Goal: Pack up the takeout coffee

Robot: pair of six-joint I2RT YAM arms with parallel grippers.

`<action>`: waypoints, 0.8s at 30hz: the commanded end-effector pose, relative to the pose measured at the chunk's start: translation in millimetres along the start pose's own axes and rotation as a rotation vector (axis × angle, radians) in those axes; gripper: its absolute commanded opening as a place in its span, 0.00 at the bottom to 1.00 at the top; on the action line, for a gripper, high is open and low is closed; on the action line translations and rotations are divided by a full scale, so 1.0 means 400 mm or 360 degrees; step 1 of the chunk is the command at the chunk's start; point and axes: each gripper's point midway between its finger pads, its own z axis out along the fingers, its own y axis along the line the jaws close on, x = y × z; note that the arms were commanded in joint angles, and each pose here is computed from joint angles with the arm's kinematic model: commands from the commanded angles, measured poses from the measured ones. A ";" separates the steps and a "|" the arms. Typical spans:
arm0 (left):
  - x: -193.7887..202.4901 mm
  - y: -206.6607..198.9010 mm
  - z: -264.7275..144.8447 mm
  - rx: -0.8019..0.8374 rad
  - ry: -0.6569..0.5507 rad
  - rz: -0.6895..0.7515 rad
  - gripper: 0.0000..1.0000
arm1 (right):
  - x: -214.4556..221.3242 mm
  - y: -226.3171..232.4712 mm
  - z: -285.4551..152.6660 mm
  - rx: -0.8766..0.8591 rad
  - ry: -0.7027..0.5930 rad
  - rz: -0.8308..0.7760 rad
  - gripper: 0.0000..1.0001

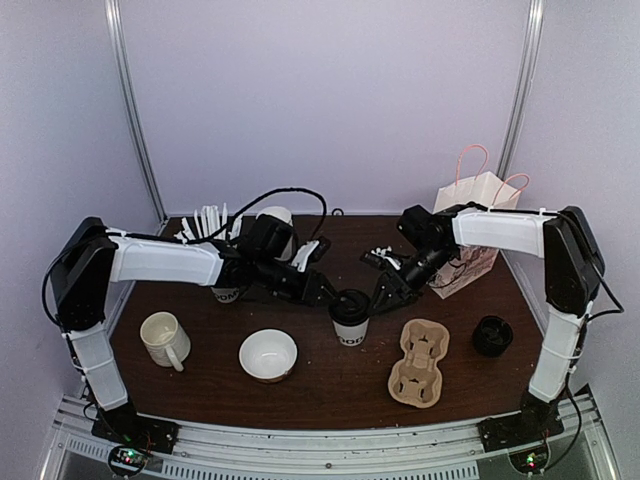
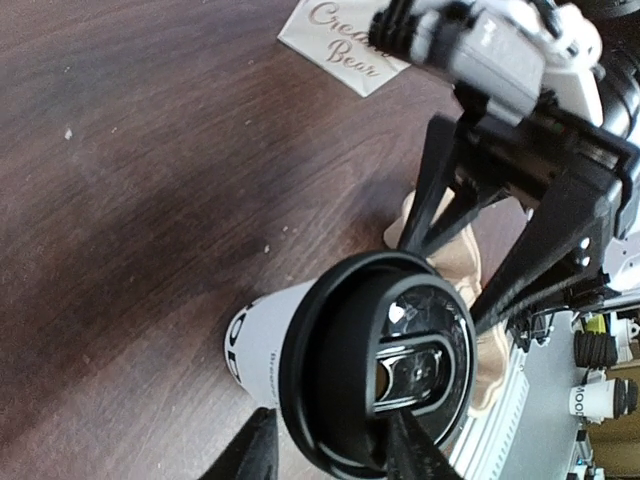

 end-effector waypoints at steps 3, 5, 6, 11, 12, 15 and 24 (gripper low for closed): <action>-0.048 -0.060 -0.061 0.0006 -0.0045 0.0152 0.49 | -0.042 -0.020 -0.045 0.0158 -0.0065 -0.0181 0.61; -0.082 -0.096 -0.075 0.0037 -0.0097 0.0207 0.55 | -0.047 0.000 -0.068 0.0167 -0.0088 -0.0224 0.63; -0.095 -0.105 -0.079 0.0046 -0.0117 0.0221 0.57 | -0.049 0.005 -0.075 0.0175 -0.0098 -0.0247 0.64; -0.132 -0.110 -0.087 -0.0011 -0.0146 0.0270 0.61 | -0.055 0.019 -0.106 0.0233 -0.0105 -0.0352 0.67; -0.137 -0.108 -0.093 -0.0038 -0.0151 0.0288 0.61 | -0.057 0.025 -0.112 0.0239 -0.0105 -0.0380 0.67; -0.160 -0.109 -0.137 -0.0150 -0.0196 0.0385 0.62 | -0.079 0.048 -0.146 0.0289 -0.0145 -0.0506 0.68; -0.220 -0.057 -0.318 -0.0665 -0.0472 0.0590 0.82 | -0.151 0.091 -0.158 0.0658 -0.0174 -0.1041 0.89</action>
